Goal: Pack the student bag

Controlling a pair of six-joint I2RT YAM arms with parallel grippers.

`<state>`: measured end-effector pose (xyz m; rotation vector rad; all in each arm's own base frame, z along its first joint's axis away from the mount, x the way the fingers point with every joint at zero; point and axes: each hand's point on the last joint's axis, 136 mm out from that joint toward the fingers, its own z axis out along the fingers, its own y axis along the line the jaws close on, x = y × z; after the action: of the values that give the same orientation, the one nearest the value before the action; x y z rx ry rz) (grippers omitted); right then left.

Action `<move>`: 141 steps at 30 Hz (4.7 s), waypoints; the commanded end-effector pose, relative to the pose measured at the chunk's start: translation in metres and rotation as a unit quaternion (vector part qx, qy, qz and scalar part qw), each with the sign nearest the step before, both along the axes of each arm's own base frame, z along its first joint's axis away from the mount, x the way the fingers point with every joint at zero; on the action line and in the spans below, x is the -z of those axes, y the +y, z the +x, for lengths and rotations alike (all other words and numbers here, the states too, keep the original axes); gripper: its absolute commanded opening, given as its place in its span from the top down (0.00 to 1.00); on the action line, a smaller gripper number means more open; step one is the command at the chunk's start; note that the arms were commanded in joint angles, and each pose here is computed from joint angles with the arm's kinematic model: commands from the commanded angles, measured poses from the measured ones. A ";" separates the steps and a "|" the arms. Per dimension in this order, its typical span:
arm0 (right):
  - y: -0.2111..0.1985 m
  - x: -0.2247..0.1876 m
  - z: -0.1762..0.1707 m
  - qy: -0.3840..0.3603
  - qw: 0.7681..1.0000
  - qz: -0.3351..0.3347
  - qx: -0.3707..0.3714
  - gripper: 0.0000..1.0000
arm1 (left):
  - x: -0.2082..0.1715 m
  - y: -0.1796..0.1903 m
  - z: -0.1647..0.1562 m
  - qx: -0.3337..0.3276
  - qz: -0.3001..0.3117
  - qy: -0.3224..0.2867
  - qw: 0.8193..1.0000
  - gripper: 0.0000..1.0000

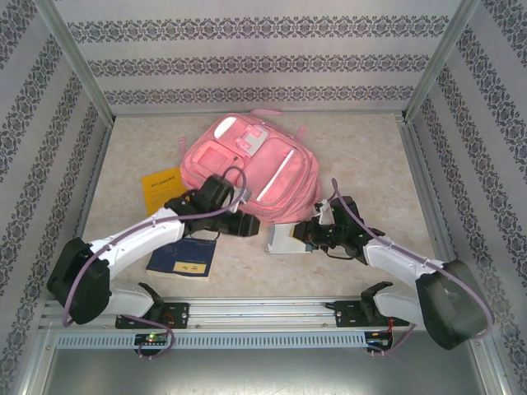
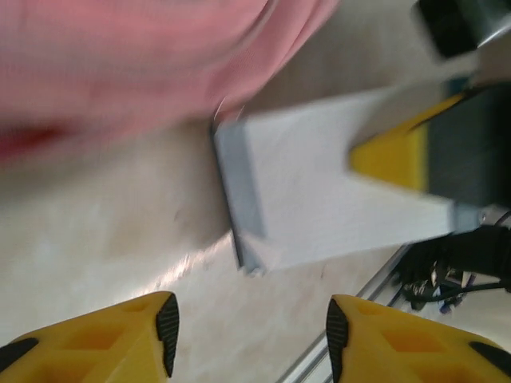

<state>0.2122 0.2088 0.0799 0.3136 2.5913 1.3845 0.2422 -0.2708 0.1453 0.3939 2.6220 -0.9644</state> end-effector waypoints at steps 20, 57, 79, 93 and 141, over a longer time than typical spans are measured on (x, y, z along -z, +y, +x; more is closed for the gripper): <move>-0.040 0.011 -0.017 -0.024 0.998 -0.029 0.050 0.90 | 0.010 -0.077 0.164 0.049 0.003 0.018 0.999 0.51; -0.070 -0.134 0.067 -0.235 0.953 -0.005 0.191 0.97 | -0.131 -0.012 0.163 0.004 -0.112 -0.067 0.991 1.00; -0.056 -0.077 0.114 -0.171 0.968 -0.022 0.182 0.97 | -0.205 0.014 0.172 -0.009 -0.191 -0.089 0.977 1.00; 0.009 -0.159 0.150 -0.209 0.959 0.151 0.118 0.96 | -0.209 0.012 0.173 0.004 -0.193 -0.076 0.978 1.00; 0.235 -0.010 0.223 -0.079 0.994 -0.031 0.066 0.35 | -0.205 -0.009 0.198 0.000 -0.283 -0.040 0.958 1.00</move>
<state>0.4561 0.4317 0.1207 0.3694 2.2941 1.3888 0.4529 -0.2576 0.3096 0.0881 2.2918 -1.4693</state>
